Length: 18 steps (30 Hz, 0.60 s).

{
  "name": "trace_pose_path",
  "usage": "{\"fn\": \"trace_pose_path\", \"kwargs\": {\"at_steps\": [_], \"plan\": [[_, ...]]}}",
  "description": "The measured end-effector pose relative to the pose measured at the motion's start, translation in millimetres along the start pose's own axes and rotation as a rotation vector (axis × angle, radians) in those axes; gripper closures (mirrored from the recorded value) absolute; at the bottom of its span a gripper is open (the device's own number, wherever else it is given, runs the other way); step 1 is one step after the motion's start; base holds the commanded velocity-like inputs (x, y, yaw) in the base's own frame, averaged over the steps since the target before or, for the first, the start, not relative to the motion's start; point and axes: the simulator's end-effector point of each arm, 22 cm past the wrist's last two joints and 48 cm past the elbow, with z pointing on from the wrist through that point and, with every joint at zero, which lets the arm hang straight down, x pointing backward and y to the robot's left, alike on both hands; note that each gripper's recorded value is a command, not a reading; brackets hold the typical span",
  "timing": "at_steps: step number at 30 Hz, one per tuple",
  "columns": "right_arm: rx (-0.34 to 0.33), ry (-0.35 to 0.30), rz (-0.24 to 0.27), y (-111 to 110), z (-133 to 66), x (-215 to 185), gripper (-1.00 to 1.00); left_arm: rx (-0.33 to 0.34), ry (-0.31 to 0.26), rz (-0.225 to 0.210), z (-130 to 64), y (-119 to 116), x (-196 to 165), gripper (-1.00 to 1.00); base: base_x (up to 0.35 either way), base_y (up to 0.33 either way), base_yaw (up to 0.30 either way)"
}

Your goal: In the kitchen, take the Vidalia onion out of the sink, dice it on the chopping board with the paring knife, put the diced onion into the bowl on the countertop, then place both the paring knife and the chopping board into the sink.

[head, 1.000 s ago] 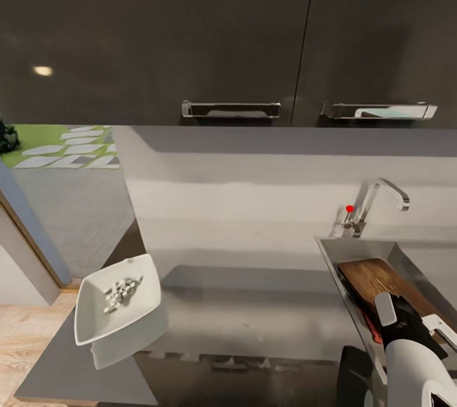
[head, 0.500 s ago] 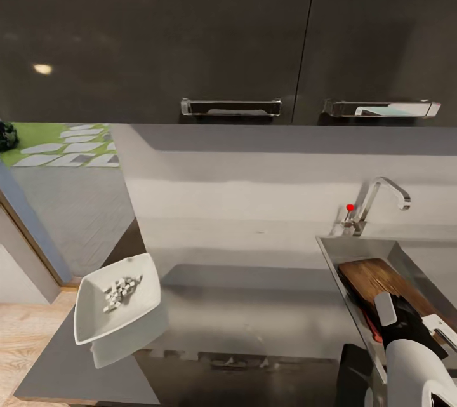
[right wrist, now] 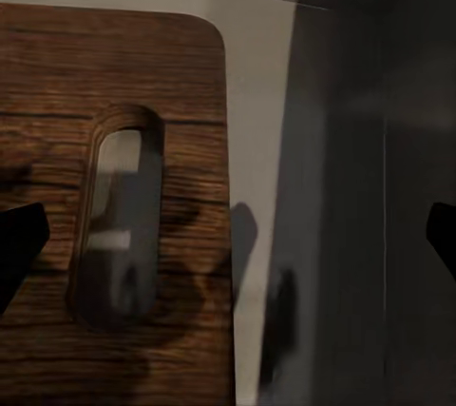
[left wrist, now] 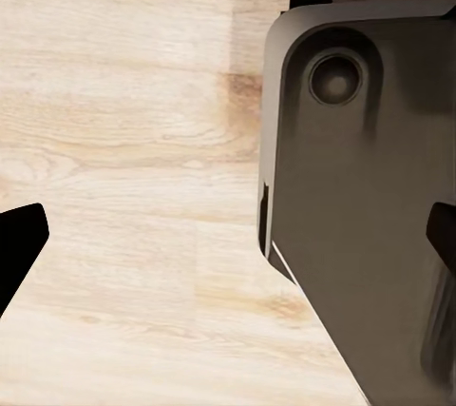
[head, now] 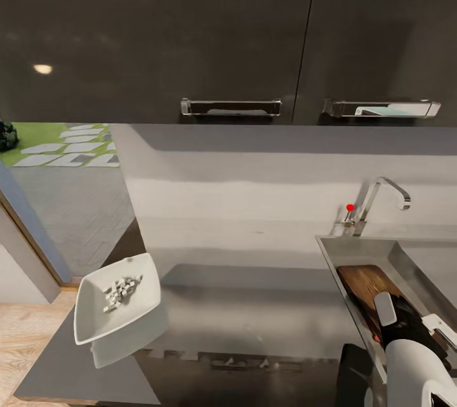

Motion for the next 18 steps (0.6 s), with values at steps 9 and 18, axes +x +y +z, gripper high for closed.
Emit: {"fn": "trace_pose_path", "kwargs": {"at_steps": [9,18], "plan": [[-0.09,-0.041,-0.047,29.0,-14.0,-8.3,-1.0,0.001,0.001,0.0,0.0,-0.5,0.3,-1.0,0.0,0.0,0.0],[-0.332,-0.184,-0.103,98.2,-92.5,-79.9,-1.0,0.001,-0.002,0.0,-0.1,-1.7,-0.8,-1.0,0.0,0.0,0.0]]}}
